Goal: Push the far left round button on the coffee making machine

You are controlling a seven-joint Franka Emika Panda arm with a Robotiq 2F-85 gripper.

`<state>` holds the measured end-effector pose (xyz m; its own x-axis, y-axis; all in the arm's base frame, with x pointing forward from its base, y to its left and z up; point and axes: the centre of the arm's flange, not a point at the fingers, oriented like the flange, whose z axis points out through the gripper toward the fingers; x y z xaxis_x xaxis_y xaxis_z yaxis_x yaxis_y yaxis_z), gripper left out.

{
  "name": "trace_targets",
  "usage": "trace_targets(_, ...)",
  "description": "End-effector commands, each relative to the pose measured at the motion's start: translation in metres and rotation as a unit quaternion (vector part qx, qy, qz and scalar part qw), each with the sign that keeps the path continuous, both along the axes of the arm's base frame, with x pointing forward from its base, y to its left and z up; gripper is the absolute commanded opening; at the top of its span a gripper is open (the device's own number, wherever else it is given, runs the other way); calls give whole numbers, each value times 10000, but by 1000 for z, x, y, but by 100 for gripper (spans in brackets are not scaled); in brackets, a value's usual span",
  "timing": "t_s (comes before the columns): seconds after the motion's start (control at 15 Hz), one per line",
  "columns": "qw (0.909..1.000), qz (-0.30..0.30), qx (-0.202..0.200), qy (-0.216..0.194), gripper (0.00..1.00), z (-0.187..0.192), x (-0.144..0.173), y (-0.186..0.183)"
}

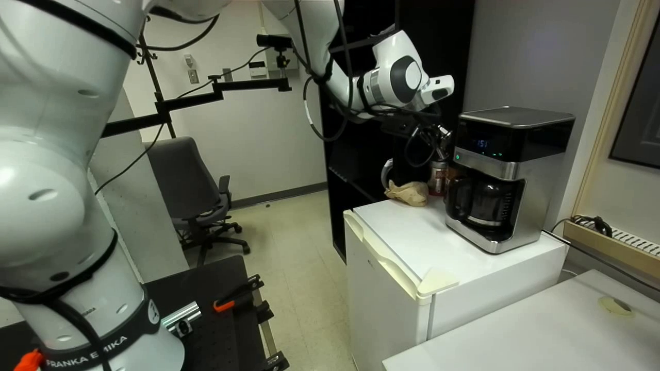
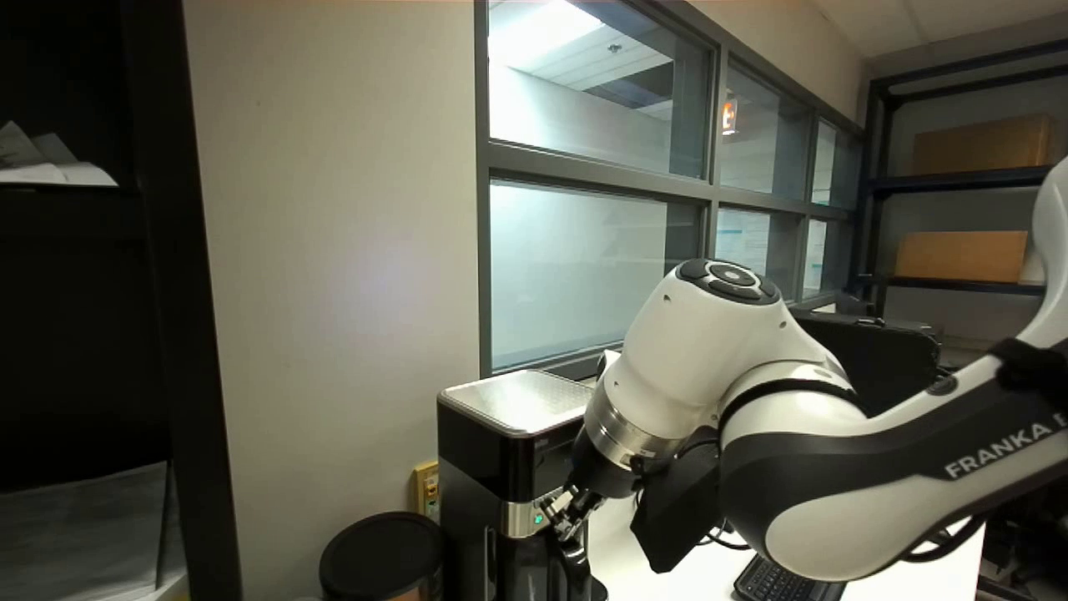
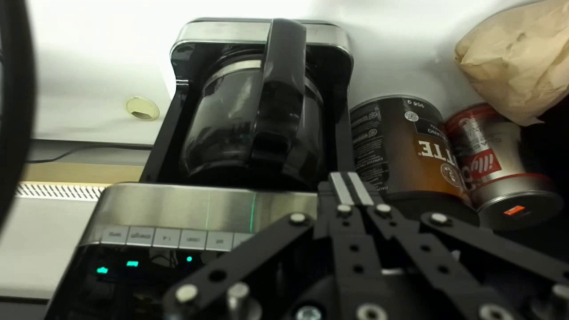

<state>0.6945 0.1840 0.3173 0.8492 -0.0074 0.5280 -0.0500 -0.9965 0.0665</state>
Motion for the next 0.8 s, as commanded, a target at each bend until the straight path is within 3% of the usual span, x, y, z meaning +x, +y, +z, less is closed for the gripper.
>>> trace_targets(0.0,10000,-64,-27,-68,0,-9,32,14)
trace_targets(0.73,9997,-226,9,-125,0,-11,53,12)
